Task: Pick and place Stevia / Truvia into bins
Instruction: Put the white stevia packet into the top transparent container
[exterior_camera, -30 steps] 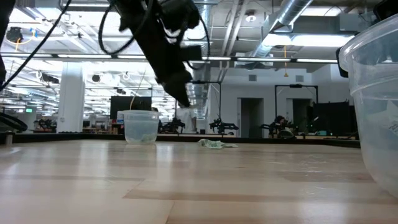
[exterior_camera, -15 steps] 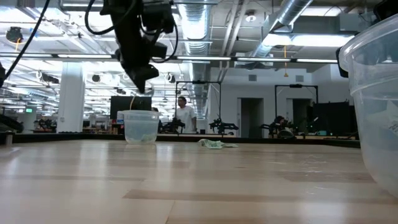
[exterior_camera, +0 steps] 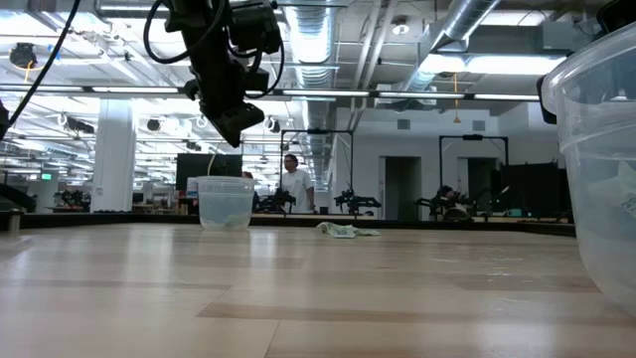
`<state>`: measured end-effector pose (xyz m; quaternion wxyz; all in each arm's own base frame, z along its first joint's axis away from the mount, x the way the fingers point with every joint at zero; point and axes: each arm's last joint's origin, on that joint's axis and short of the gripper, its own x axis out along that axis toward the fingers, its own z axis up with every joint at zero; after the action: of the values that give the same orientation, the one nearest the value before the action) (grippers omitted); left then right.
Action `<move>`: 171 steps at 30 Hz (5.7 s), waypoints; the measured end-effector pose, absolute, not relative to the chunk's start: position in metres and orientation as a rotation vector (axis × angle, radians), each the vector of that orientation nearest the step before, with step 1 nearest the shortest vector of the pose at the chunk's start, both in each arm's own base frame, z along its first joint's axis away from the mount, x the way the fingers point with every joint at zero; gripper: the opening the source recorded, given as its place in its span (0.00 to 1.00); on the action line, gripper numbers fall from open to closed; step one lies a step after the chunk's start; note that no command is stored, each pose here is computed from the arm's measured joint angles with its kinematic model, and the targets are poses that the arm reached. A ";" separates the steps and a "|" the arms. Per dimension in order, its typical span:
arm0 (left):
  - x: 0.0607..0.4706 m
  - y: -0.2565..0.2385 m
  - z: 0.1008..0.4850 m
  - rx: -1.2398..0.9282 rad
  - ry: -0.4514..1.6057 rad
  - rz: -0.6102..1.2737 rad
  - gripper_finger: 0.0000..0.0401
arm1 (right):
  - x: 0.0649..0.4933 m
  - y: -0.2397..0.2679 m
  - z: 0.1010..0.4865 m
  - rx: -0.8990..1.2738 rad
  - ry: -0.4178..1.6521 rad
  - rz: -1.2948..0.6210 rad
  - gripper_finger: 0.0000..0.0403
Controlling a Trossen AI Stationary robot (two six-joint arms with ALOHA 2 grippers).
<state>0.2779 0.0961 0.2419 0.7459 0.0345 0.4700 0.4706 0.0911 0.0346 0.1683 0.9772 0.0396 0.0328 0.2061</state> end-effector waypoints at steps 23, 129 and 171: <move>0.353 0.064 0.239 0.047 0.628 0.272 0.36 | 0.091 0.035 0.168 0.080 0.066 0.415 0.25; 0.293 0.106 0.225 0.131 1.214 0.824 0.23 | 0.092 0.035 0.168 0.079 0.072 0.415 0.25; 0.390 0.105 0.144 -0.089 0.787 0.467 0.33 | 0.092 0.035 0.168 0.079 0.072 0.414 0.25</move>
<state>0.3897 0.1051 0.1437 0.8962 -0.0429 0.3797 0.2255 0.0915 0.0347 0.1679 0.9772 0.0393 0.0358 0.2055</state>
